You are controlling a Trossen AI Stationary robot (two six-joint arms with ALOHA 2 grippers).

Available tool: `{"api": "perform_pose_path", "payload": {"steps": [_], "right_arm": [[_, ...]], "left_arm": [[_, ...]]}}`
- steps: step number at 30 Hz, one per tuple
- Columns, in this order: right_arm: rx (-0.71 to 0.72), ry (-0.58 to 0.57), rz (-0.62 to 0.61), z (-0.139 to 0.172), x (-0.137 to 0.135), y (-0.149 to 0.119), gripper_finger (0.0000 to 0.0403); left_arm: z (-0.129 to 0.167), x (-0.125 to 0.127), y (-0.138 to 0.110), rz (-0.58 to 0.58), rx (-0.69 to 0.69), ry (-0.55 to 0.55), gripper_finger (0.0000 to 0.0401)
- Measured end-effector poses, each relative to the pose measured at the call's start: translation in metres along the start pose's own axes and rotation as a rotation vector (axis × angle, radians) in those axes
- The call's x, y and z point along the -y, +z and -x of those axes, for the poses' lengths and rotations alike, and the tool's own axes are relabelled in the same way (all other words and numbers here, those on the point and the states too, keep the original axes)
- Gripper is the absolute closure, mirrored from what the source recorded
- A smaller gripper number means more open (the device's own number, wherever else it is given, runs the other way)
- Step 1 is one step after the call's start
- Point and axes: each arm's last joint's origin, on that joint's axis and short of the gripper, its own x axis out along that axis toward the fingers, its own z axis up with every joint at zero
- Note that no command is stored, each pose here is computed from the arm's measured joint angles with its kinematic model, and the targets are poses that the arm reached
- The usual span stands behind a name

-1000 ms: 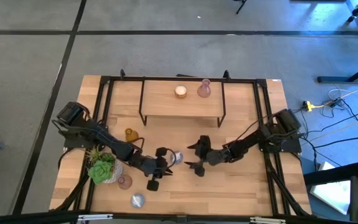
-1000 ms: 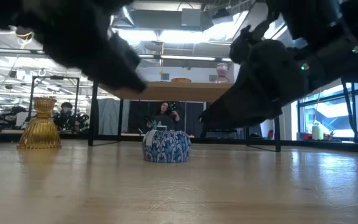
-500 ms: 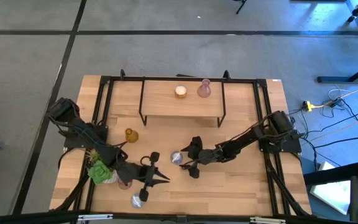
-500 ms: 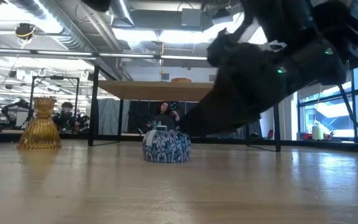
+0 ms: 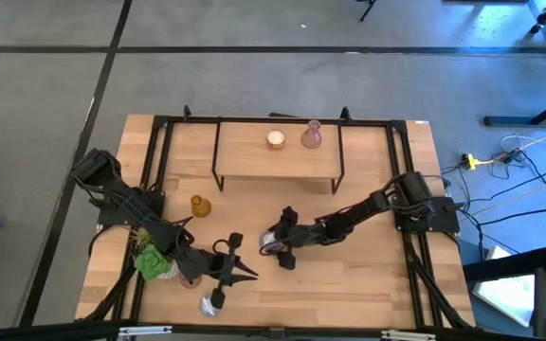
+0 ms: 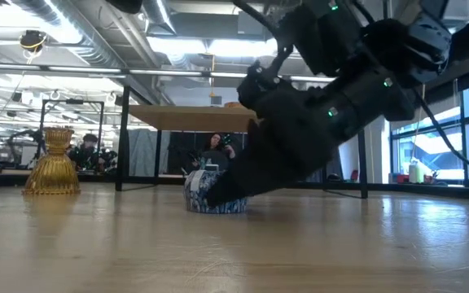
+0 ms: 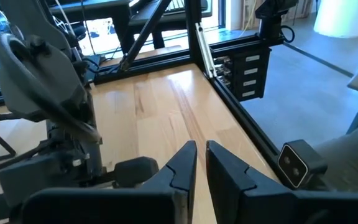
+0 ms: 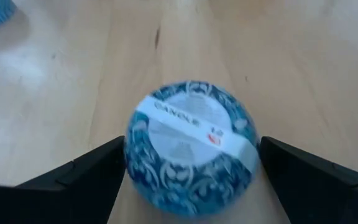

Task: Pick & Place candle stick holders
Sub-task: Put the top blue scented candle on the shelf

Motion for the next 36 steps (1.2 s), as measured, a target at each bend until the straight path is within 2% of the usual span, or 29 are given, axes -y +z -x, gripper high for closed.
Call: {"api": "perform_pose_path", "payload": {"steps": [16,20,25,36], "right_arm": [[0.05,-0.006,-0.007,-0.015,0.002,0.0,0.0043],[0.052,0.016,-0.027,-0.018,0.003,-0.001,0.0061],[0.046,0.018,-0.036,-0.018,0.004,-0.002,0.0111],[0.047,0.038,-0.047,-0.016,0.0,-0.001,0.0114]], "left_arm": [[0.0,0.0,0.001,0.005,0.009,-0.001,0.037],[0.0,0.0,0.001,0.005,0.009,-0.001,0.037],[0.0,0.0,0.001,0.006,0.013,-0.001,0.037],[0.0,0.0,0.001,0.007,0.014,0.005,0.037]]}}
